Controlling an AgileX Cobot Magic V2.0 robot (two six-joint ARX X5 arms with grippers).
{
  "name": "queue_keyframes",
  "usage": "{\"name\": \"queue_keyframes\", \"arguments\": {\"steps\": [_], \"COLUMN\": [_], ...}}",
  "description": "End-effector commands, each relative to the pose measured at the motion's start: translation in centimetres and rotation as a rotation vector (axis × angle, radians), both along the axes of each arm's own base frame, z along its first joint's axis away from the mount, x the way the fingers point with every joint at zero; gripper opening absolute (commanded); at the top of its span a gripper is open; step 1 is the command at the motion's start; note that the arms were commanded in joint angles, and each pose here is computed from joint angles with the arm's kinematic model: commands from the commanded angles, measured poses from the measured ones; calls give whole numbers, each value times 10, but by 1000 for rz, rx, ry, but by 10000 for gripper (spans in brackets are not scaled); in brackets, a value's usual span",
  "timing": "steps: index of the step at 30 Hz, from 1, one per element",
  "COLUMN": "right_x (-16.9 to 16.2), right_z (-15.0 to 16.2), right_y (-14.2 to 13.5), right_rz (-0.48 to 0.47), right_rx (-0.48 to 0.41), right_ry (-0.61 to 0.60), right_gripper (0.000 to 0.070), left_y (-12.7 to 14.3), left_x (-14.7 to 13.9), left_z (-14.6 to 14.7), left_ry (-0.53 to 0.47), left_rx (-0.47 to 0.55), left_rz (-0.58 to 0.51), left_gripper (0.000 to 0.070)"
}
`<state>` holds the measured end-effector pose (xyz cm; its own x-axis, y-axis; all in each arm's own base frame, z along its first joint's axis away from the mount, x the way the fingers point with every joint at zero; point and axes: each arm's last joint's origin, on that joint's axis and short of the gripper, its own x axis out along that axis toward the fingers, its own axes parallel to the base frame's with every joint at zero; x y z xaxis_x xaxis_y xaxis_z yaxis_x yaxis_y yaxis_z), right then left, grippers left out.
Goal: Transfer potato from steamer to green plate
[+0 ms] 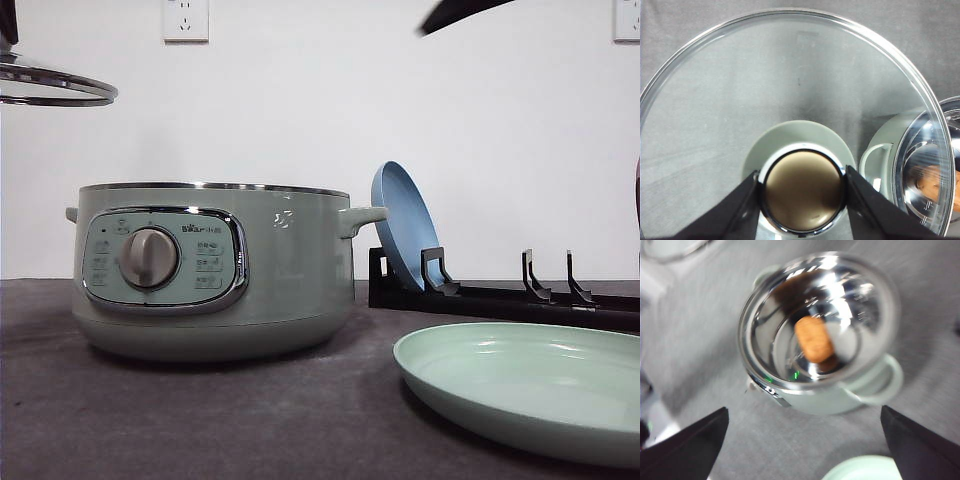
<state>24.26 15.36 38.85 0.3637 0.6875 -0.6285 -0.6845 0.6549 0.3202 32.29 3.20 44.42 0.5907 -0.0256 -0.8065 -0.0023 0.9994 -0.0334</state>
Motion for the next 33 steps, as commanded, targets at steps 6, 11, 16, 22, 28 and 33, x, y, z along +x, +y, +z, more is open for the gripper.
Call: {"name": "queue_keyframes", "arguments": {"steps": [6, 11, 16, 22, 28, 33], "right_x": [59, 86, 98, 107, 119, 128], "right_z": [-14, -40, -69, -104, -129, -142], "right_y": [70, 115, 148, 169, 178, 179], "right_rz": [175, 238, 289, 347, 347, 336], "right_rx": [-123, -177, -267, -335, -348, -349], "right_ry": [43, 30, -49, -100, -108, -98], "right_gripper": [599, 599, 599, 599, 599, 599], "left_y": [1, 1, 1, 1, 1, 1], "left_x": [-5, -5, -5, -5, -5, -4], "left_z": [15, 15, 15, 15, 15, 15], "left_ry": [-80, -79, -79, -82, -83, -84], "left_rx": [1, 1, 0, -2, -2, -1], "left_rz": [1, 2, 2, 5, 5, 4], "left_gripper": [1, 1, 1, 1, 1, 1]}}
